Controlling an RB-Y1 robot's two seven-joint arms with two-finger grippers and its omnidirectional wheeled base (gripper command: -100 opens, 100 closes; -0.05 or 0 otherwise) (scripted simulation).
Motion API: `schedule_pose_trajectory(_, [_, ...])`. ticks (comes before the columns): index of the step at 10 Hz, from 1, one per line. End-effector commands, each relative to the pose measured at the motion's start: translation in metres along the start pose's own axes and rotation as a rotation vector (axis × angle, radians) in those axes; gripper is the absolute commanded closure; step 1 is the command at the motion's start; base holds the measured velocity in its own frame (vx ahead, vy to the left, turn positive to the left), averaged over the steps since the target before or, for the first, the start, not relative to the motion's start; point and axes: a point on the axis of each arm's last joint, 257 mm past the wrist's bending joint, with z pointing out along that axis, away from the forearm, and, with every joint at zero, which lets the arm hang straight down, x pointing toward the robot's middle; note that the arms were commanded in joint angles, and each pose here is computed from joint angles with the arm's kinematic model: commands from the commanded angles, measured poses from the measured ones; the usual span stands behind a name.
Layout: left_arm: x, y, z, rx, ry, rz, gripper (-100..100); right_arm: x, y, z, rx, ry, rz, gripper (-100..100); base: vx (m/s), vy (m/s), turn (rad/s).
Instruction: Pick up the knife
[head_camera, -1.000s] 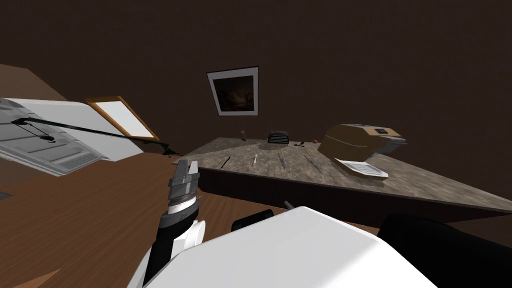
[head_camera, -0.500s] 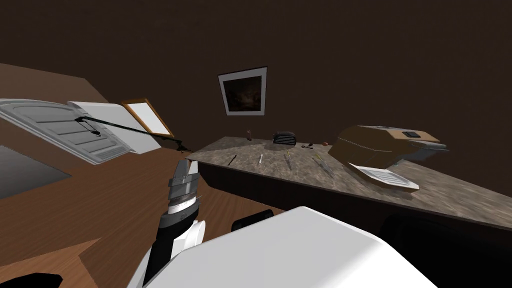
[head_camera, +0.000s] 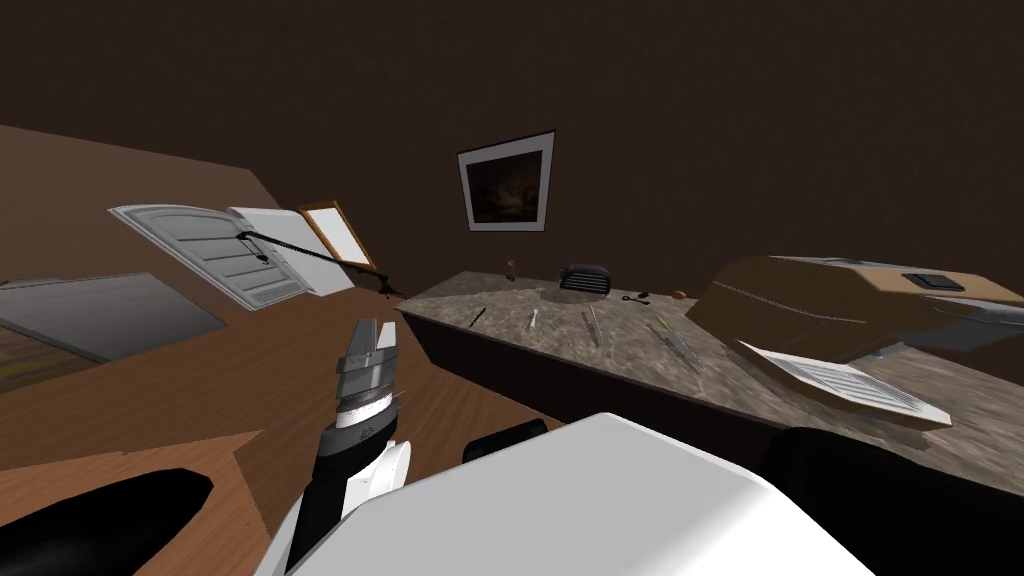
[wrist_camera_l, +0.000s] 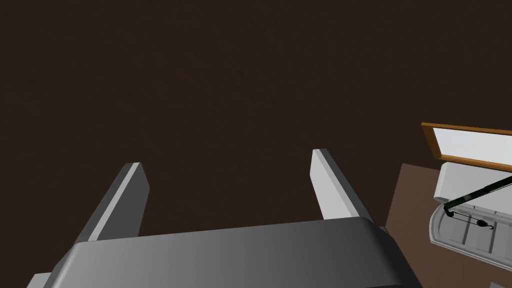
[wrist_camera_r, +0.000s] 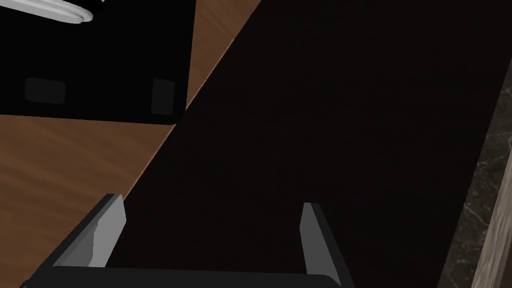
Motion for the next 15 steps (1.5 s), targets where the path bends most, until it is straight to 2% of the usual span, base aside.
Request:
schedule_pose_trajectory(1, [0.0,0.0,0.0,0.0,0.0,0.0,0,-0.008,-0.018,-0.018,0.063,-0.002,-0.011,-100,0.008,0.035,0.19])
schedule_pose_trajectory(2, [0.0,0.0,0.0,0.0,0.0,0.0,0,-0.017,-0.054,-0.043,0.162,-0.016,0.006,-100,0.014,0.048,0.376])
schedule_pose_trajectory(3, [0.0,0.0,0.0,0.0,0.0,0.0,0,-0.026,-0.054,-0.051,0.181,-0.011,-0.024,-100,0.022,0.031,0.164])
schedule_pose_trajectory(4, [0.0,0.0,0.0,0.0,0.0,0.0,0,-0.036,-0.081,-0.078,0.272,-0.022,-0.017,-100,0.034,0.044,0.319])
schedule_pose_trajectory(5, [0.0,0.0,0.0,0.0,0.0,0.0,0,-0.048,-0.086,-0.087,0.298,-0.03,-0.039,-100,0.026,0.029,0.166])
schedule_pose_trajectory(6, [0.0,0.0,0.0,0.0,0.0,0.0,0,-0.057,-0.106,-0.114,0.376,-0.039,-0.032,-100,0.025,0.044,0.354])
schedule_pose_trajectory(7, [0.0,0.0,0.0,0.0,0.0,0.0,0,-0.07,-0.11,-0.124,0.402,-0.048,-0.056,-100,0.02,0.028,0.151])
schedule_pose_trajectory(8, [0.0,0.0,0.0,0.0,0.0,0.0,0,-0.071,-0.111,-0.125,0.406,-0.051,-0.058,-100,0.007,0.008,-0.049])
schedule_pose_trajectory(9, [0.0,0.0,0.0,0.0,0.0,0.0,0,-0.088,-0.13,-0.158,0.491,-0.072,-0.062,-100,0.016,0.033,0.282])
schedule_pose_trajectory(10, [0.0,0.0,0.0,0.0,0.0,0.0,0,-0.097,-0.129,-0.165,0.509,-0.077,-0.081,-100,0.021,0.021,0.215])
schedule_pose_trajectory(11, [0.0,0.0,0.0,0.0,0.0,0.0,0,-0.112,-0.145,-0.194,0.582,-0.104,-0.078,-100,0.036,0.024,0.348])
schedule_pose_trajectory(13, [0.0,0.0,0.0,0.0,0.0,0.0,0,-0.125,-0.141,-0.204,0.603,-0.107,-0.109,-100,0.022,0.008,0.067])
schedule_pose_trajectory(14, [0.0,0.0,0.0,0.0,0.0,0.0,0,-0.146,-0.15,-0.236,0.677,-0.139,-0.12,-100,0.024,0.02,0.308])
schedule_pose_trajectory(15, [0.0,0.0,0.0,0.0,0.0,0.0,0,-0.153,-0.146,-0.24,0.687,-0.14,-0.136,-100,0.026,0.007,0.179])
